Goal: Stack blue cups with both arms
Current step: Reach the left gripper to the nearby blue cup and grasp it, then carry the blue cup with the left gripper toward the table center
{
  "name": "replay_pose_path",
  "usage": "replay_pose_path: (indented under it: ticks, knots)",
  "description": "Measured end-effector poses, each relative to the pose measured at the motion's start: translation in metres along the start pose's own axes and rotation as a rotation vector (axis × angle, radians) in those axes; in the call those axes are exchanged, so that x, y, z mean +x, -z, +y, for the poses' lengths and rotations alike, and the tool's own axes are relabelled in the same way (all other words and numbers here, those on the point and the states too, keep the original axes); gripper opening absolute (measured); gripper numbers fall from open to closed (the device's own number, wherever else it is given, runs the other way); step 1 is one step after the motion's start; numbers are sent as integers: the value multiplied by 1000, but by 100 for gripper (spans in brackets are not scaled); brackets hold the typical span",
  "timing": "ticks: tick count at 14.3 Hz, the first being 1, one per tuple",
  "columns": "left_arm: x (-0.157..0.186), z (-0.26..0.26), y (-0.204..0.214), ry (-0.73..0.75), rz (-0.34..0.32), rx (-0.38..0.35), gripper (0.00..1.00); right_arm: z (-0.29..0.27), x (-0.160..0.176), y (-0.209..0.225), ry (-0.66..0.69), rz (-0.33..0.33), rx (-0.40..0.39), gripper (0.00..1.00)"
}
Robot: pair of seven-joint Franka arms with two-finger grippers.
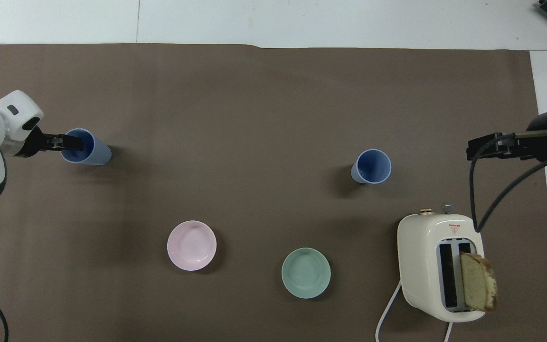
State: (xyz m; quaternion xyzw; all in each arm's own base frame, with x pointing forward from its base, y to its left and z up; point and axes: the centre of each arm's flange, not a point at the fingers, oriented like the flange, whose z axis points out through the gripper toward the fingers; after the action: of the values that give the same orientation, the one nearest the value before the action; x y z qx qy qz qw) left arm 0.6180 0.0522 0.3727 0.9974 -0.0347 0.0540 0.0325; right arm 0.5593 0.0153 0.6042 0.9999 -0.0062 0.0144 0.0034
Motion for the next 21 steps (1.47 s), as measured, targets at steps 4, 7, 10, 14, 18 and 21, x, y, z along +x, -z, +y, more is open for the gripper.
replay_pose_path:
  ticks: [4, 7, 10, 14, 18, 21]
  knots:
    - [0, 0, 0, 1, 0, 0, 80, 0, 0, 0, -1, 0, 0, 100]
    - [0, -1, 0, 0, 0, 0, 40, 0, 0, 0, -1, 0, 0, 100]
    - [1, 3, 1, -12, 2, -4, 5, 0, 0, 0, -1, 0, 0, 100]
    - [1, 5, 4, -19, 8, -4, 5, 1, 0, 0, -1, 0, 0, 100]
    - [4, 30, 36, -61, 40, -6, 5, 1, 0, 0, -1, 0, 0, 100]
    - [4, 84, 52, -119, 46, -18, 5, 1, 0, 0, -1, 0, 0, 100]
